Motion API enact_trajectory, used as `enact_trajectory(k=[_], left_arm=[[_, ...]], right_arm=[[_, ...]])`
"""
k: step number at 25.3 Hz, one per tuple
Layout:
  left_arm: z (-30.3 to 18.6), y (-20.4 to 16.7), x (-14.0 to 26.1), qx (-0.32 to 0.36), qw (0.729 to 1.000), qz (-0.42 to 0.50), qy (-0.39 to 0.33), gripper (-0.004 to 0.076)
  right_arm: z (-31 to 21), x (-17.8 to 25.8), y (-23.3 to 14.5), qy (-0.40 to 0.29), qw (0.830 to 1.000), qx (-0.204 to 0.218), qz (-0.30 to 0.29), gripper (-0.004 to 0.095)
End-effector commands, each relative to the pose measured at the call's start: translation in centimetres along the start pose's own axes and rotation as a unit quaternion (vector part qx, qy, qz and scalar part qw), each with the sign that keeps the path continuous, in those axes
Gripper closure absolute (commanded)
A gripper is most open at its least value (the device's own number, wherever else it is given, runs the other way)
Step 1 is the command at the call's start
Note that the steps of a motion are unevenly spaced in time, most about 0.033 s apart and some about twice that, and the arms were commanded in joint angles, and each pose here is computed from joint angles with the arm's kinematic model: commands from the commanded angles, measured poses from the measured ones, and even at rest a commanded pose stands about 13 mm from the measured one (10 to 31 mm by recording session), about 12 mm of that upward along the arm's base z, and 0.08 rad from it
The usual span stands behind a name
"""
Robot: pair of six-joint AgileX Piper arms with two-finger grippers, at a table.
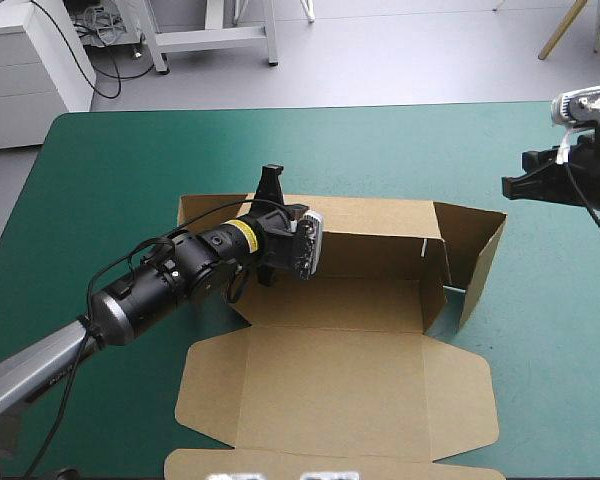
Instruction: Fold the box
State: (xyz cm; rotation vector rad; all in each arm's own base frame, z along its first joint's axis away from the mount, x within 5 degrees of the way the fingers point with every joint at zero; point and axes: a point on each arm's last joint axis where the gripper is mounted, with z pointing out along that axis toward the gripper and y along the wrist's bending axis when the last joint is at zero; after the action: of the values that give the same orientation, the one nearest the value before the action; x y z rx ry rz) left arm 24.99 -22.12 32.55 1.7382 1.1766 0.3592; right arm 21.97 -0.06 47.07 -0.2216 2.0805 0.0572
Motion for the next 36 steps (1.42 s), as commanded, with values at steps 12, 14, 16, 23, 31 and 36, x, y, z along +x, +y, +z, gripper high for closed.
enact_trajectory(k=[12, 14, 16, 23, 31, 36], left_arm=[[-0.5, -1.1, 0.5, 0.040, 0.998, 0.001, 0.046, 0.0734], [-0.4, -1.1, 0.5, 0.040, 0.998, -0.002, 0.046, 0.0734], [-0.4, -1.2, 0.5, 0.042, 0.998, -0.005, 0.047, 0.0734], [-0.4, -1.1, 0.5, 0.037, 0.998, -0.005, 0.043, 0.0734], [-0.4, -1.1, 0.5, 0.038, 0.998, -0.015, 0.044, 0.0734], [-0.4, -1.1, 0.5, 0.037, 0.998, -0.018, 0.044, 0.0734]], right_arm=[[6.8, -4.5, -2.3, 0.036, 0.998, -0.013, 0.041, 0.0206], [8.6, -4.7, -2.7, 0.060, 0.997, -0.019, 0.051, 0.0206], [10.0, -4.8, -3.0, 0.078, 0.995, -0.024, 0.056, 0.0206], [16.2, -2.7, -3.9, 0.176, 0.979, -0.042, 0.091, 0.0206], [16.0, -0.1, -3.0, 0.216, 0.969, -0.065, 0.102, 0.0215], [14.8, 2.4, -2.0, 0.246, 0.961, -0.090, 0.092, 0.0278]])
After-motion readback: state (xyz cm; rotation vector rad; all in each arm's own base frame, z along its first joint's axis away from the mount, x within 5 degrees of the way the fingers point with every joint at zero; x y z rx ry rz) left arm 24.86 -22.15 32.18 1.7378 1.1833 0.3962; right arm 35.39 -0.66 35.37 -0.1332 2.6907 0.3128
